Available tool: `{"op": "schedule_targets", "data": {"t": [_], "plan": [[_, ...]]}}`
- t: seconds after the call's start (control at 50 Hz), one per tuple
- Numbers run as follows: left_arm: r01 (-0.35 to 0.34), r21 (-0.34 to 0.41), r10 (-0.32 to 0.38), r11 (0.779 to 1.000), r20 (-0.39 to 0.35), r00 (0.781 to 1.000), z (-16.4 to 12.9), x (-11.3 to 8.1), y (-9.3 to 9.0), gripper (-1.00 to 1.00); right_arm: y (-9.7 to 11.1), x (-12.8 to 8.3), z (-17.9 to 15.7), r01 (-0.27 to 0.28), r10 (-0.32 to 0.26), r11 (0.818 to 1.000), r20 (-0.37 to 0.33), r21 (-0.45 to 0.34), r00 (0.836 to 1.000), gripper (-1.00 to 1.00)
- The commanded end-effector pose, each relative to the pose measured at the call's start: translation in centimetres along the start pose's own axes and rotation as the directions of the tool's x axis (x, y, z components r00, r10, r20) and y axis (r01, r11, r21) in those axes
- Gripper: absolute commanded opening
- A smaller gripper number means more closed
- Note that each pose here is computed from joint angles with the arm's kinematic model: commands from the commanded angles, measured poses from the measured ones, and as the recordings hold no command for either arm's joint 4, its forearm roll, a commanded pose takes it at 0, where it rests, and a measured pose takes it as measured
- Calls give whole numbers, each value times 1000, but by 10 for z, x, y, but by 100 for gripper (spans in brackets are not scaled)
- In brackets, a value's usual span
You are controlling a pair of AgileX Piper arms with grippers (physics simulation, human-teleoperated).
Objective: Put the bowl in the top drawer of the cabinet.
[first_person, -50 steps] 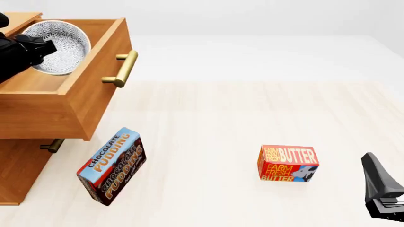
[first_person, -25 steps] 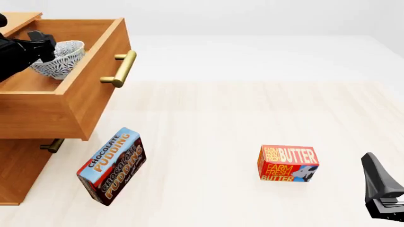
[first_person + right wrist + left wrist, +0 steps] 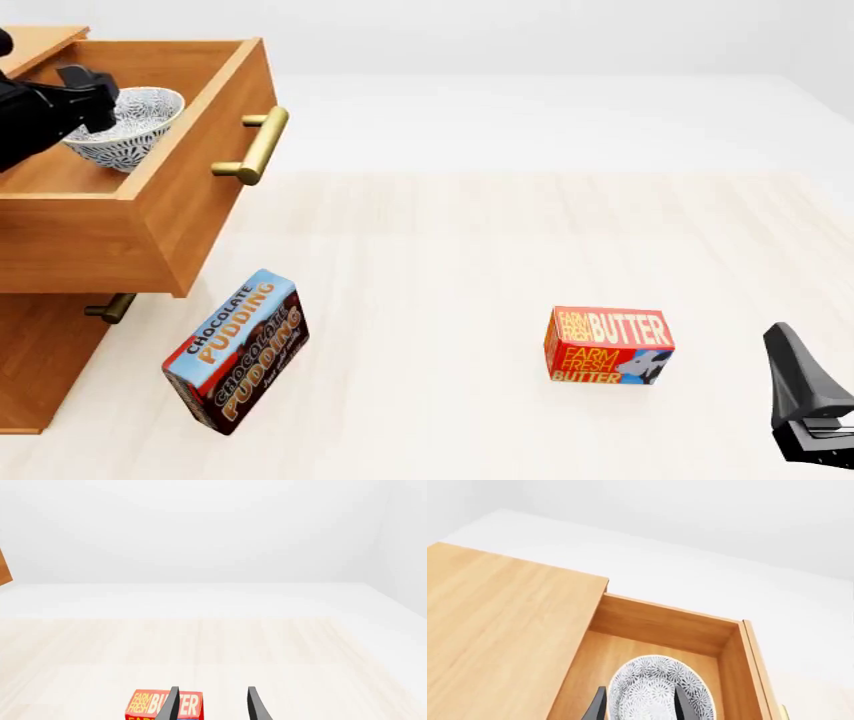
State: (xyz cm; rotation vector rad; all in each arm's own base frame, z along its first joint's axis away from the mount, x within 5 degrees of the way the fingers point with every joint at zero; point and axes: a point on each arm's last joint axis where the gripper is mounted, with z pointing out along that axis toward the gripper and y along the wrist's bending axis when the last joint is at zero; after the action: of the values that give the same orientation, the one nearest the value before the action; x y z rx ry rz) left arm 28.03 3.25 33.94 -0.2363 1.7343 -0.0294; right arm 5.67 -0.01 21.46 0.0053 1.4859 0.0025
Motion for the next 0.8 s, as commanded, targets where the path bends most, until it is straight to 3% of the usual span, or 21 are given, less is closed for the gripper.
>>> {"op": "schedule_targets", "data": {"t": [0.02, 0.52, 0.8], "plan": [[-7, 12, 7, 1000, 13, 1000, -12, -4, -3, 100, 0, 0, 0, 0, 0, 1000, 0, 0, 1000, 100], [-38, 39, 36, 999, 59, 998, -61, -20, -10, 100, 0, 0, 0, 0, 0, 1000, 0, 0, 1000, 100], [-54, 50, 50, 997, 68, 996, -86, -18, -12, 100, 0, 0, 0, 0, 0, 1000, 0, 0, 1000, 100]]}}
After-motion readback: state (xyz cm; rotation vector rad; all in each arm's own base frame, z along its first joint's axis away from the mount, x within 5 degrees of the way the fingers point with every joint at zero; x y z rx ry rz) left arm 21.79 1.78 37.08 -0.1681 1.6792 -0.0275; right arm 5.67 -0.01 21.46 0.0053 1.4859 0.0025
